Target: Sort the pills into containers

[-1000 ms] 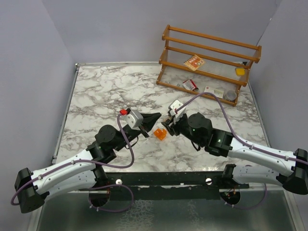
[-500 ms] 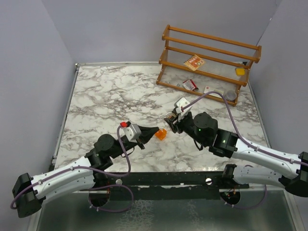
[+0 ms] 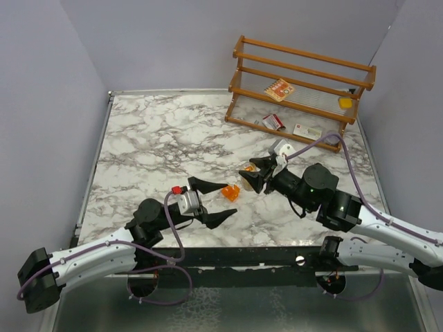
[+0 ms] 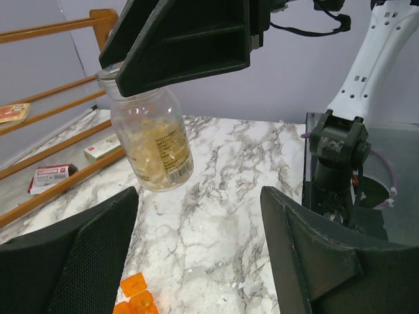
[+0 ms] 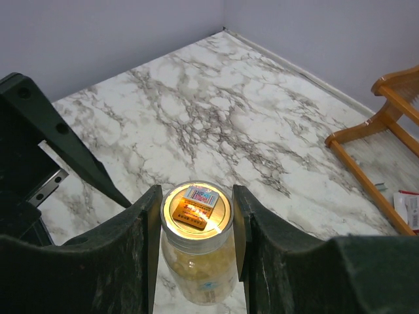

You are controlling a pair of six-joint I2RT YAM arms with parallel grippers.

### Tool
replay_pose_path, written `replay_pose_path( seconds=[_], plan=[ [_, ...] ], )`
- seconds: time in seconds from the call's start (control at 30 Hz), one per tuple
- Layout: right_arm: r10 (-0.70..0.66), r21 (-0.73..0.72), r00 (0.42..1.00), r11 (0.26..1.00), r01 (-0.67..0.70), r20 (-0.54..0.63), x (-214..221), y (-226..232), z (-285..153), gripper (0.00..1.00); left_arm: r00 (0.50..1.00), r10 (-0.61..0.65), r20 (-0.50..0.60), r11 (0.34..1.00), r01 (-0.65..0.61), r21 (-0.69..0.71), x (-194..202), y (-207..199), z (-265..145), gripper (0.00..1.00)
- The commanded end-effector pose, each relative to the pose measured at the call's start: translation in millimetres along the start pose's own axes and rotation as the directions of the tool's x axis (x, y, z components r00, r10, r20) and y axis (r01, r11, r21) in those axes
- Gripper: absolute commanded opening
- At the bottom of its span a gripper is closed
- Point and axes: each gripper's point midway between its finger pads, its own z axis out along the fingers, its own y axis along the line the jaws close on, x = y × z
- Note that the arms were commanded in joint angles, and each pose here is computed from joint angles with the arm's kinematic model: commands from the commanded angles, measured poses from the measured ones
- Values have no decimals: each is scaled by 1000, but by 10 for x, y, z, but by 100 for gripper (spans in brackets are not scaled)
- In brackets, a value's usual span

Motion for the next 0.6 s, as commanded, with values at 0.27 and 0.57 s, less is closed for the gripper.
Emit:
replay_pose_path(
  seconds=[0.27, 0.57],
  plan=[
    [87, -209, 988, 976, -59, 127, -443, 340, -185, 1, 998, -14, 57, 1000, 12, 28, -122, 23, 317, 78],
    [93, -235, 987, 970, -61, 128, -440, 384, -204, 1, 990, -6, 138, 998, 15, -62, -316, 164, 251, 82]
  ],
)
